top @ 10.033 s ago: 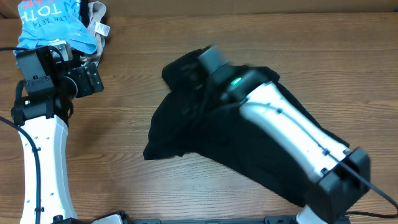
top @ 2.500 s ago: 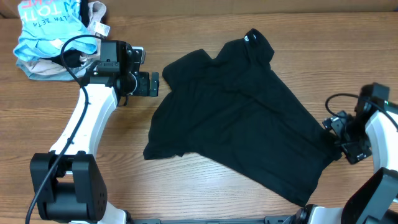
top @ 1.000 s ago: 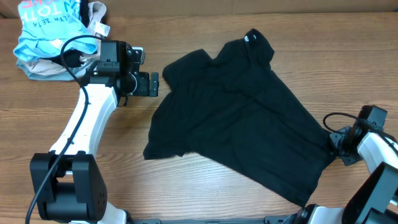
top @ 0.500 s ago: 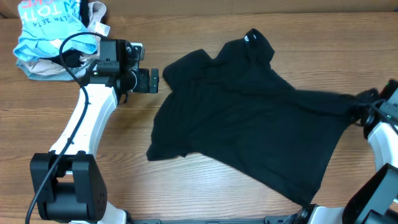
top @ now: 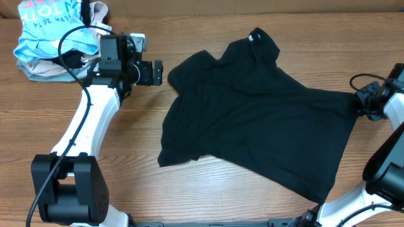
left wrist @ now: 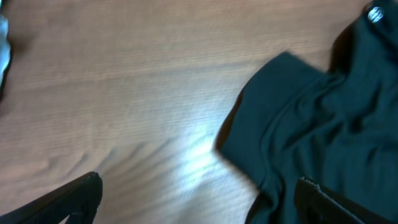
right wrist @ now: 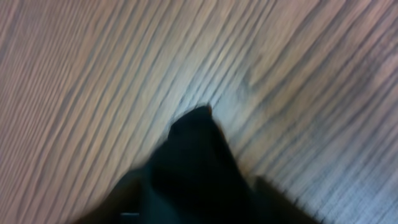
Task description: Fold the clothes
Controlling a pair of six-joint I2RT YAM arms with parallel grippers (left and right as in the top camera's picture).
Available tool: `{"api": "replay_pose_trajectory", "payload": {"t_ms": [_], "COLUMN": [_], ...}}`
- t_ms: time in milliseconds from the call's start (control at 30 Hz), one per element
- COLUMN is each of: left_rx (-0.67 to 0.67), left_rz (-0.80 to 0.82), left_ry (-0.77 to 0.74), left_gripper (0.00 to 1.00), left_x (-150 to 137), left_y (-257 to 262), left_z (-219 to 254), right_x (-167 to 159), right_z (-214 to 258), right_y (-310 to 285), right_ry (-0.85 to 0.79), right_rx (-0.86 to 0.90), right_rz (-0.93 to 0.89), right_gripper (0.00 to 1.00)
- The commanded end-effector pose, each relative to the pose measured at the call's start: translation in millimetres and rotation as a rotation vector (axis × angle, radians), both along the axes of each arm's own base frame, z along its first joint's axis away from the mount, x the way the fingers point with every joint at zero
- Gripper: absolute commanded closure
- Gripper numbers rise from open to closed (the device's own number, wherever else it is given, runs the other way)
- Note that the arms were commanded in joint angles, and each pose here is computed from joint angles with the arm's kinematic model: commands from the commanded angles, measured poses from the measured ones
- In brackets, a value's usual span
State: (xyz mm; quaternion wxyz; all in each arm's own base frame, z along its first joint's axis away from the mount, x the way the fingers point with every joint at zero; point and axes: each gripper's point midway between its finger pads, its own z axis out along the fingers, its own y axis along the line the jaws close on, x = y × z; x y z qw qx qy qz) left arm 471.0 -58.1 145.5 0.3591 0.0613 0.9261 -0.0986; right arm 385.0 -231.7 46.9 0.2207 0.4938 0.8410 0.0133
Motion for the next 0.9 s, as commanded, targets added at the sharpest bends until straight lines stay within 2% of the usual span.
{"api": "replay_pose_trajectory", "payload": {"t_ms": [0, 33, 167, 433, 667, 867], "left_rx": [-0.053, -0.065, -0.053, 0.194, 0.266, 0.398], "left_rz": [-0.097, -0.121, -0.224, -0.374, -0.392, -0.308], "left_ry": [0.0, -0.007, -0.012, 0.036, 0.123, 0.213], "left_gripper": [0.0, 0.0, 0.01, 0.01, 0.0, 0.0], "left_x": [5.4, 8.2, 14.5, 15.2, 4.7, -2.1], "left_y": [-26.6, -35.5, -80.8, -148.0, -152.2, -115.2], "left_z": [-12.7, -15.3, -34.7, -97.3, -143.6, -165.5], "right_x": [16.6, 16.1, 11.8, -4.3, 1.0, 9.2], "right_z": [39.4, 44.0, 60.9, 61.5, 59.7, 60.0], "right_y": [4.5, 11.8, 42.3, 79.0, 104.6, 127.7], "right_ry": [-0.077, -0.073, -0.063, 0.04, 0.071, 0.074], "right_rx": [0.024, 0.054, 0.182, 0.258, 0.251, 0.246], "right_rz": [0.108, 0.141, 0.226, 0.269, 0.33, 0.391], "right_gripper": [0.05, 0.01, 0.0, 0.0, 0.0, 0.0]}}
